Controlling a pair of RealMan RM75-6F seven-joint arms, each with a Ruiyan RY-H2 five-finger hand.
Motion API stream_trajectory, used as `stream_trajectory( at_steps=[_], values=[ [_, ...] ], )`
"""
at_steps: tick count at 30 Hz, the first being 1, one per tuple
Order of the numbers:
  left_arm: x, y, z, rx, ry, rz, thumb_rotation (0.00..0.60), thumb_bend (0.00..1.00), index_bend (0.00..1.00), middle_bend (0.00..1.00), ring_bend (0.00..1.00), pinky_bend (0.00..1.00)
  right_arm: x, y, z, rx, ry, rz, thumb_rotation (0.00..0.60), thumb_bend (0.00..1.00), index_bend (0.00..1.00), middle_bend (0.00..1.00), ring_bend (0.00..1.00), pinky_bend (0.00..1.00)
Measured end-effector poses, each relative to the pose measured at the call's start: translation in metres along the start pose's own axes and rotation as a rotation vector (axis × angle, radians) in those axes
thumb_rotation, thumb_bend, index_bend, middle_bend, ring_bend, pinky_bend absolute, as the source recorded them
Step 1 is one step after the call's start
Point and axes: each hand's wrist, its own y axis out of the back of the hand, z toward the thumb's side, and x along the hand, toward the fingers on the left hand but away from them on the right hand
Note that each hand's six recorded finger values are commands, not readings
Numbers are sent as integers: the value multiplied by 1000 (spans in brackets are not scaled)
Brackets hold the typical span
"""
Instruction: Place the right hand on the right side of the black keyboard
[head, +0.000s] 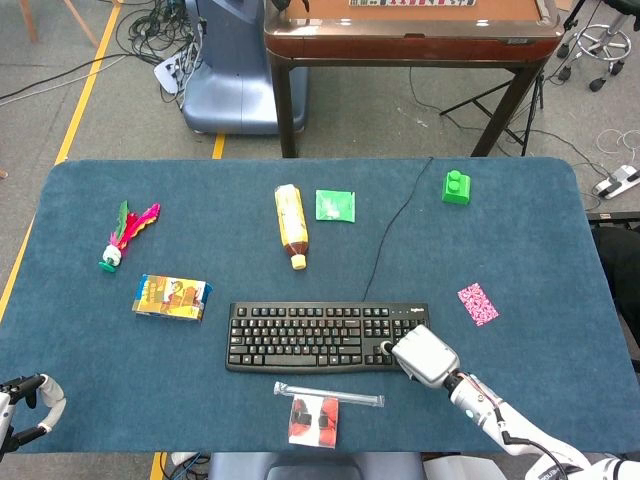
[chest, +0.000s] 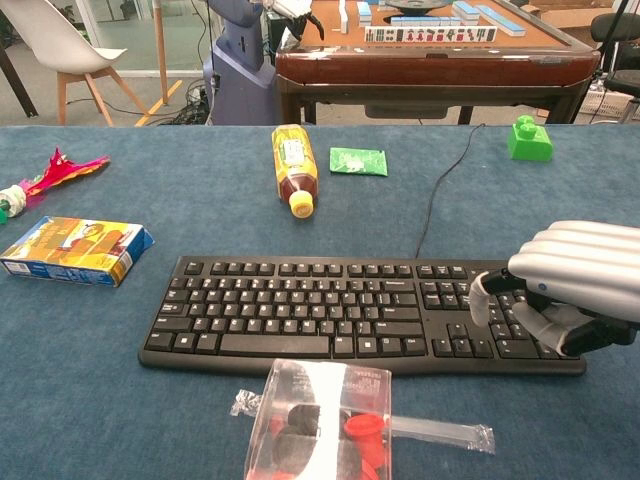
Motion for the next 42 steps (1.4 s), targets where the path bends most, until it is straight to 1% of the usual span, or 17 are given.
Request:
stream_trajectory(
  at_steps=[11,19,34,37,40,42],
  values=[
    [0,1,-3,-2,10,-1,600,297,601,658,655,894,-1,-8,5,11,5,41,600,1000,371,1000,1000,1000],
    [0,1,-3,-2,10,-2,600,297,602,658,655,894,-2,-11,3,18,-8,55,600,1000,371,1000,1000,1000],
    [0,3,-4,-9,12,4,600,298,603,658,655,894,-7,-19,7,27,-1,80,600,1000,371,1000,1000,1000],
    [0,3,-3,-9,10,3,600,298,603,658,655,894,-6,-16,7,23,-2,67,600,1000,371,1000,1000,1000],
    [0,3,-3,-7,7,2,600,297,603,658,655,894,-1,-7,7,16,-1,33,600,1000,371,1000,1000,1000],
    [0,2,-2,-6,4,1,600,297,603,658,655,894,4,1,6,14,-2,-1,600,1000,371,1000,995,1000]
  ],
)
